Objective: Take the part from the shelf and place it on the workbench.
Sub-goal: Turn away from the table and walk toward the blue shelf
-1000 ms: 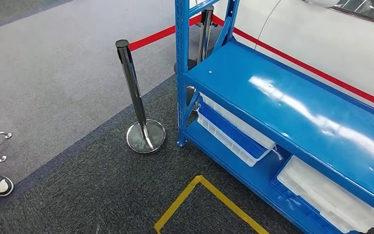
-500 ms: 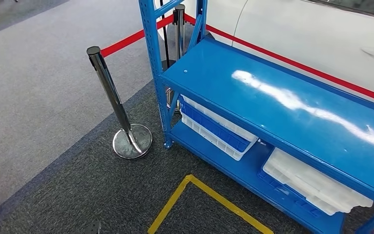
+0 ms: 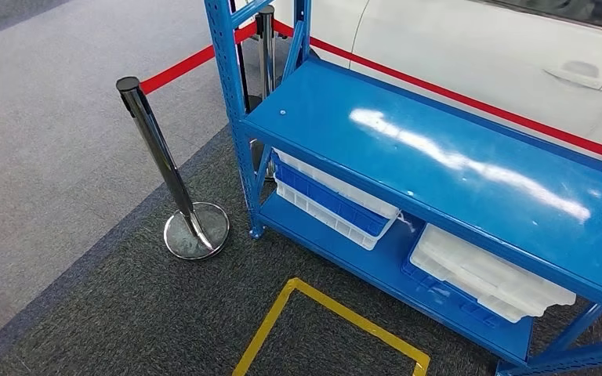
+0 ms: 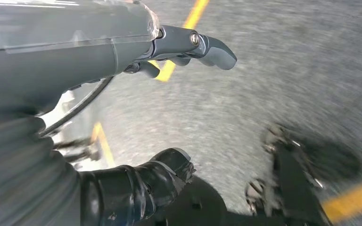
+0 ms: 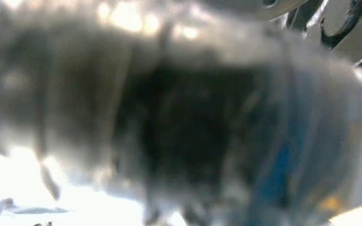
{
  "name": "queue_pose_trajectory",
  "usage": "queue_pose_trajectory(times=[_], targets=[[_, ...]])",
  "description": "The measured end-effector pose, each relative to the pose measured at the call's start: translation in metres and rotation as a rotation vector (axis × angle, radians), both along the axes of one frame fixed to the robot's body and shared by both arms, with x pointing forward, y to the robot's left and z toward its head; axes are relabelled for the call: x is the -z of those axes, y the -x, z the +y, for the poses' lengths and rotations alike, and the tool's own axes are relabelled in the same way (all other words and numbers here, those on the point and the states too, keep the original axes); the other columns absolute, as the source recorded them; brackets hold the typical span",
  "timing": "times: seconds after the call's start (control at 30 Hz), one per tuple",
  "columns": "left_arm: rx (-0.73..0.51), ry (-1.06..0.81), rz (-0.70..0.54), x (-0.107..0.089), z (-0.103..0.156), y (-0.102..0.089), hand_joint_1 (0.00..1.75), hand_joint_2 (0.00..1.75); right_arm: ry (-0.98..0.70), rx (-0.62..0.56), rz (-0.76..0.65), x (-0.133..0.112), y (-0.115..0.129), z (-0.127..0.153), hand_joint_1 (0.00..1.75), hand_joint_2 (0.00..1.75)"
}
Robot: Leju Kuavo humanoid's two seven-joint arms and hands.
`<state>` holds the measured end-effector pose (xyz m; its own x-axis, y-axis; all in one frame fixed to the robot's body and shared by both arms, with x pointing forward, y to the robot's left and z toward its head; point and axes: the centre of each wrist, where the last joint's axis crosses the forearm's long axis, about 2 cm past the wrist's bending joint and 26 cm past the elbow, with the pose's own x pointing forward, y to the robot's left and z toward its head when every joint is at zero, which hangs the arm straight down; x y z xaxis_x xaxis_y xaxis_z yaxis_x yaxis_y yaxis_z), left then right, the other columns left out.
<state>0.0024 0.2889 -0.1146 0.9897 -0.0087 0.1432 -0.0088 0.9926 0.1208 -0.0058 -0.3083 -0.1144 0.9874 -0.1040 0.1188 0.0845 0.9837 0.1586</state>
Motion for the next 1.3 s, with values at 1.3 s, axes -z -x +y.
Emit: queue_pose_trajectory(times=[1.3], targets=[[0.057, -0.447, -0.250, -0.005, -0.010, 0.004, 0.00, 1.75, -0.193, 0.050, 0.100, -0.003, -0.022, 0.068, 0.00, 0.00]])
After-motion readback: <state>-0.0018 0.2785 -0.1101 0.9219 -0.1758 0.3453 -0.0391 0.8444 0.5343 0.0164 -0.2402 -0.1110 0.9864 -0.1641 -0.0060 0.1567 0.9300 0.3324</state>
